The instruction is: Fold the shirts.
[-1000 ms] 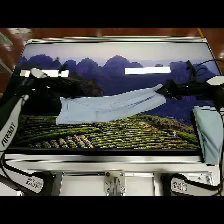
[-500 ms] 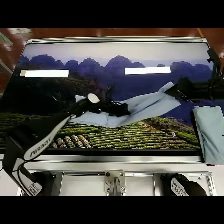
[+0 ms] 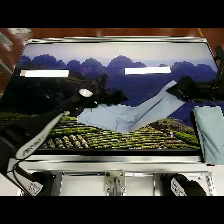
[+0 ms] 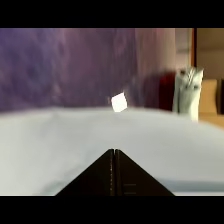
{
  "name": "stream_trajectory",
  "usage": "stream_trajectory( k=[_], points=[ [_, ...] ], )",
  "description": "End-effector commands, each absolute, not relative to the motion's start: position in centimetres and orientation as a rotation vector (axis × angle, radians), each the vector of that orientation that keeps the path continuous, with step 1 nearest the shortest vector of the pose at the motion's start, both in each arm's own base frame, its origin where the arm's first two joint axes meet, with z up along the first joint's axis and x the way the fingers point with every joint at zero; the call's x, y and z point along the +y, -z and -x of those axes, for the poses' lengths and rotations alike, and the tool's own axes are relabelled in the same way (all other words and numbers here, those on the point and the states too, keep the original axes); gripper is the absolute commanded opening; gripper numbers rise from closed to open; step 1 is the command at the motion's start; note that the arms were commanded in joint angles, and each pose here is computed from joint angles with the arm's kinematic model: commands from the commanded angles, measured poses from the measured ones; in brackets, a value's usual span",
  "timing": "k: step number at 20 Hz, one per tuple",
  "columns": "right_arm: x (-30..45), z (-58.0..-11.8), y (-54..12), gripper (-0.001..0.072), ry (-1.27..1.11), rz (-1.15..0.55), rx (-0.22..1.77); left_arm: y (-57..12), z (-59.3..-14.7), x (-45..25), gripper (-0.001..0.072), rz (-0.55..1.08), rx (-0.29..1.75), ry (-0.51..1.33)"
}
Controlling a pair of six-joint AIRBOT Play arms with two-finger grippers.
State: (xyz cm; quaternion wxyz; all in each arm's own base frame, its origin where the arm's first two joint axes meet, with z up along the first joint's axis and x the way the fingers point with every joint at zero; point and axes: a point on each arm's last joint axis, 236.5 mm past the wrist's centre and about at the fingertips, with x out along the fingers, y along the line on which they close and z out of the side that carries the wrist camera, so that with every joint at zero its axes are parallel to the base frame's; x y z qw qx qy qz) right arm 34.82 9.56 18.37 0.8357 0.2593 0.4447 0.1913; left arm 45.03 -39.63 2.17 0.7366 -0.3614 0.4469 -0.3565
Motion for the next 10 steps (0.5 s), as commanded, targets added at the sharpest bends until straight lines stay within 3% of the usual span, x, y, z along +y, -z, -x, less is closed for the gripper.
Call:
stream_trajectory(
  k=[1, 5, 10],
  points=[
    [15.0, -37.7, -19.7, 0.0064, -0.495, -0.530, 0.823, -9.6, -50.7, -26.7, 0.0031, 0.672, 0.773, 0.645],
    [28.8, -40.7, -17.1, 0.0064, -0.653, -0.573, 0.747, -18.3, -50.6, -10.7, 0.0032, 0.620, 0.616, 0.448],
    [42.4, -40.4, -3.0, 0.0064, -0.618, -0.769, 0.964, -24.1, -44.3, -3.5, 0.0032, 0.572, 0.580, 0.409]
  ],
)
